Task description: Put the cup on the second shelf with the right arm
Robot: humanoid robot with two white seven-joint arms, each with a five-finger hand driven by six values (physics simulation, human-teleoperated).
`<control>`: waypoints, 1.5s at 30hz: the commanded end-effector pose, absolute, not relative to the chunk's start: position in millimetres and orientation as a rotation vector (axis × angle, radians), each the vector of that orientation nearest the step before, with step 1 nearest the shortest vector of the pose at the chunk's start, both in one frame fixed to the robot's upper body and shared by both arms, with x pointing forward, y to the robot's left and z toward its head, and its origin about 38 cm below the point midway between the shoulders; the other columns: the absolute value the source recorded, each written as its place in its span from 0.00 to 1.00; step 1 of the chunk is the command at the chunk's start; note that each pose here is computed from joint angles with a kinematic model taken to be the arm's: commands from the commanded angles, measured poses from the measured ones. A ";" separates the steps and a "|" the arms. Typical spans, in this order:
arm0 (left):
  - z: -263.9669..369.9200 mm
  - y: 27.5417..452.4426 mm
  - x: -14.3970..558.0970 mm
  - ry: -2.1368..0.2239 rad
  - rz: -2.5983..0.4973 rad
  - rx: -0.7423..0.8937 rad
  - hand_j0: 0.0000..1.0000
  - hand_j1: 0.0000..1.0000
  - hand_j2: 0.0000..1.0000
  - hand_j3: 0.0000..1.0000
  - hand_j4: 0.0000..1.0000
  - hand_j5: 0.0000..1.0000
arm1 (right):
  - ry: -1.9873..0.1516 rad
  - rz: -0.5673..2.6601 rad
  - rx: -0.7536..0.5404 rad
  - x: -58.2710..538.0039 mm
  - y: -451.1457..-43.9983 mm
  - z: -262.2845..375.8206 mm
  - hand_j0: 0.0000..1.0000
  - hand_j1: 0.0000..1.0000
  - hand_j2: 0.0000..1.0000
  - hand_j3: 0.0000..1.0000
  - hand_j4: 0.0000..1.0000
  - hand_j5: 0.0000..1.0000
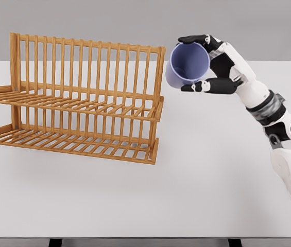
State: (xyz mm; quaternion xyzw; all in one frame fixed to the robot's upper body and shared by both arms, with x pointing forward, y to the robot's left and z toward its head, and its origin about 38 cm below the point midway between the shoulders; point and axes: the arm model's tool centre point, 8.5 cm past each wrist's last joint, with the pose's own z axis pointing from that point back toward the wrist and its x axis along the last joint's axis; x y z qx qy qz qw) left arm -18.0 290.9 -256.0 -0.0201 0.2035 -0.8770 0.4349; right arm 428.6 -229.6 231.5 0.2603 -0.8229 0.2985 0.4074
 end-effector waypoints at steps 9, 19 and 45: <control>-256.0 291.1 -18.0 0.508 -2.184 -0.050 1.00 1.00 1.00 1.00 1.00 1.00 | -2.049 0.791 0.729 430.1 -194.1 231.9 0.70 0.70 0.70 0.70 0.70 0.70; -256.0 291.0 -18.0 0.506 -2.184 -0.049 1.00 1.00 1.00 1.00 1.00 1.00 | -2.046 0.910 0.671 428.2 -177.2 247.2 0.69 0.69 0.69 0.69 0.69 0.69; -256.0 290.9 -18.1 0.507 -2.184 -0.051 1.00 1.00 1.00 1.00 1.00 1.00 | -2.027 1.039 0.718 408.6 -130.5 255.6 0.69 0.69 0.69 0.69 0.69 0.69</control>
